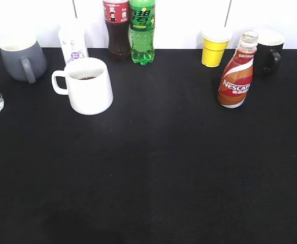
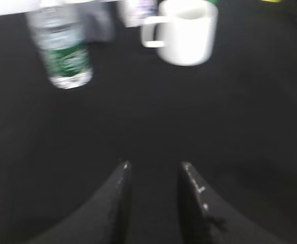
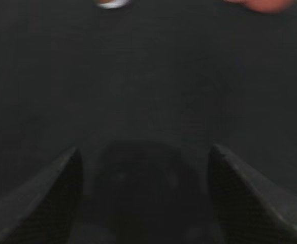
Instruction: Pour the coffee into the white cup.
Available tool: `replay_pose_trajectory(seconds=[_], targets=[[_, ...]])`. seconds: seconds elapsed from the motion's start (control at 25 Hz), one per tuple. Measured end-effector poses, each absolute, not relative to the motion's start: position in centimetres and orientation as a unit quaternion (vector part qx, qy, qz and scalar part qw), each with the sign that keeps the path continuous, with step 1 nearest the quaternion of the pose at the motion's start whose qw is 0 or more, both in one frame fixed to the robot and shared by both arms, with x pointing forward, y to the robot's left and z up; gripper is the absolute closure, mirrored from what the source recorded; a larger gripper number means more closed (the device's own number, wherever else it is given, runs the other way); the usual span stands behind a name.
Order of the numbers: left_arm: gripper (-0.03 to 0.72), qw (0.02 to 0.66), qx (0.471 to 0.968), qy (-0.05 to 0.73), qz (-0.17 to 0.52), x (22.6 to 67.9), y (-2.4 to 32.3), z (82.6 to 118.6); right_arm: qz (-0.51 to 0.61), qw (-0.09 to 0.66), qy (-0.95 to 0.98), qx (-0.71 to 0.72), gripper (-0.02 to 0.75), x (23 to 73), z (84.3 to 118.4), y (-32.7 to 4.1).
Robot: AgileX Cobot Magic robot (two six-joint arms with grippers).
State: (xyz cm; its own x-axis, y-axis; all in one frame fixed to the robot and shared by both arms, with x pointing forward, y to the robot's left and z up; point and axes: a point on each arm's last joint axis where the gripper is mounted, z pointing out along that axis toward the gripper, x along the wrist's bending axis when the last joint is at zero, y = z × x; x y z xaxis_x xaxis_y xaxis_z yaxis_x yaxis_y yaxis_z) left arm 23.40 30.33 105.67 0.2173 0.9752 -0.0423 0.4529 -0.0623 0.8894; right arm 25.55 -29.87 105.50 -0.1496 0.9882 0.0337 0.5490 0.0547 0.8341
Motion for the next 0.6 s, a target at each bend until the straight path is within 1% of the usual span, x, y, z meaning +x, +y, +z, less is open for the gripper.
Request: replay_pose_trajectory(seconds=[0.08,0.16,0.32,0.6], targets=[[0.453,0.409,0.630,0.568,0.336,23.1,30.3,105.7,0.369,0.322,0.632,0.600,0.162,25.0,105.6,-30.1],[0.453,0.400,0.613,0.586,0.348,23.1,30.3,105.7,0.385,0.349,0.605,0.603,0.162,23.9,105.6,-30.2],[0.453,0.393,0.601,0.598,0.356,23.1,30.3,105.7,0.396,0.360,0.596,0.599,0.162,23.3,105.5,-30.3],[0.453,0.393,0.600,0.598,0.357,23.1,30.3,105.7,0.396,0.361,0.596,0.599,0.162,23.3,105.5,-30.3]])
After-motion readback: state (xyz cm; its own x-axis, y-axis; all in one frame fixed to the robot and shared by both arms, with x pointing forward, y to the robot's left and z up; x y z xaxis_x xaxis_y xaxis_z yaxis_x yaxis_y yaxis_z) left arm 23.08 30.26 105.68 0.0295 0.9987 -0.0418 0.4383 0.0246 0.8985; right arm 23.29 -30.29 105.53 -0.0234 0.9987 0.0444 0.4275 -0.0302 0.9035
